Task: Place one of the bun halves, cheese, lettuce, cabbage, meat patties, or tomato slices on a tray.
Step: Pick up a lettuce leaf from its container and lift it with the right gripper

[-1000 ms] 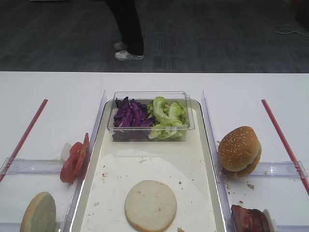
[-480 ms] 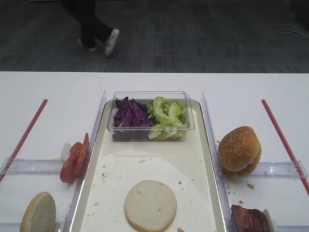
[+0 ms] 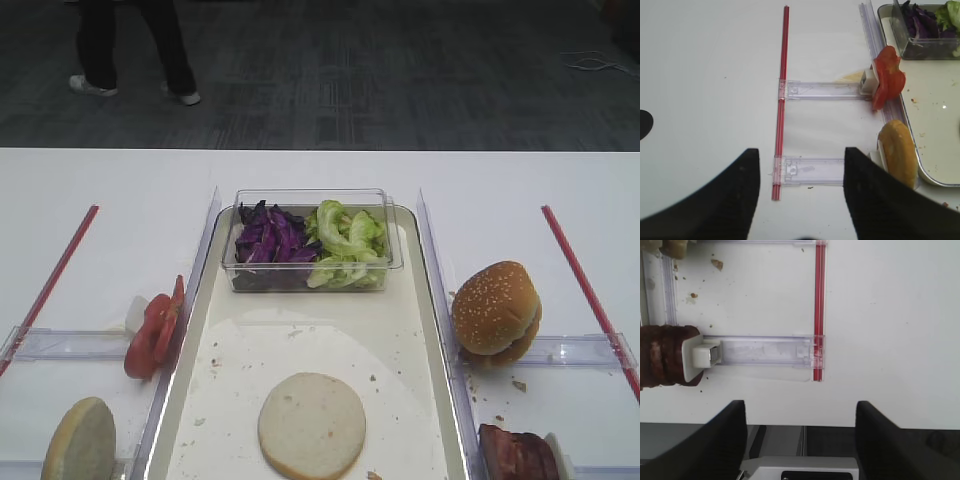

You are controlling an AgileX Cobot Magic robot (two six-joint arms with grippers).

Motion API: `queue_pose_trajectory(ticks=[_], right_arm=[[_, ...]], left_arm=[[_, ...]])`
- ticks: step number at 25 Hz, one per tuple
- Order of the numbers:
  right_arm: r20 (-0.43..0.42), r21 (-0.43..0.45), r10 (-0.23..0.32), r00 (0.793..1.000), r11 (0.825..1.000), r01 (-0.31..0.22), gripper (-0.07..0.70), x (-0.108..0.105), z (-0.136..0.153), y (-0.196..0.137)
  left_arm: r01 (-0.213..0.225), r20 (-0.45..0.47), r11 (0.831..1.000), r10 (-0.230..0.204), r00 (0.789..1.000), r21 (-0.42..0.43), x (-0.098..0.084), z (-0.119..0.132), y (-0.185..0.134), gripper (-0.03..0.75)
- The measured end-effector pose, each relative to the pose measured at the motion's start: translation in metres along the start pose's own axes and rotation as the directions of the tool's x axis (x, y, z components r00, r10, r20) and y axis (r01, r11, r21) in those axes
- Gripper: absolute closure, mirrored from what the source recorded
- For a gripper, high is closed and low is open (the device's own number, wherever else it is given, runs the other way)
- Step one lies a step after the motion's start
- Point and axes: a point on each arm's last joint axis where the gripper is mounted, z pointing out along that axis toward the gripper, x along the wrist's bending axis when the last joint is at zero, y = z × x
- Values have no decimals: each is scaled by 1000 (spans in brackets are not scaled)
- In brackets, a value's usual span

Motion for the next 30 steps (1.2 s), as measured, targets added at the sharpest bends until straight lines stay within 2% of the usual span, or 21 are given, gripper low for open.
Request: queue_pose_trajectory(ticks=[12, 30], right_arm=[[-23, 47, -11, 1000, 999, 12, 163, 0, 0, 69], [-24, 56, -16, 1000, 998, 18, 163, -6, 30, 192]], left_arm=[[0, 0, 1000, 0, 1000, 0, 0, 0, 0, 356], [0, 0, 1000, 0, 1000, 0, 0, 0, 0, 356]])
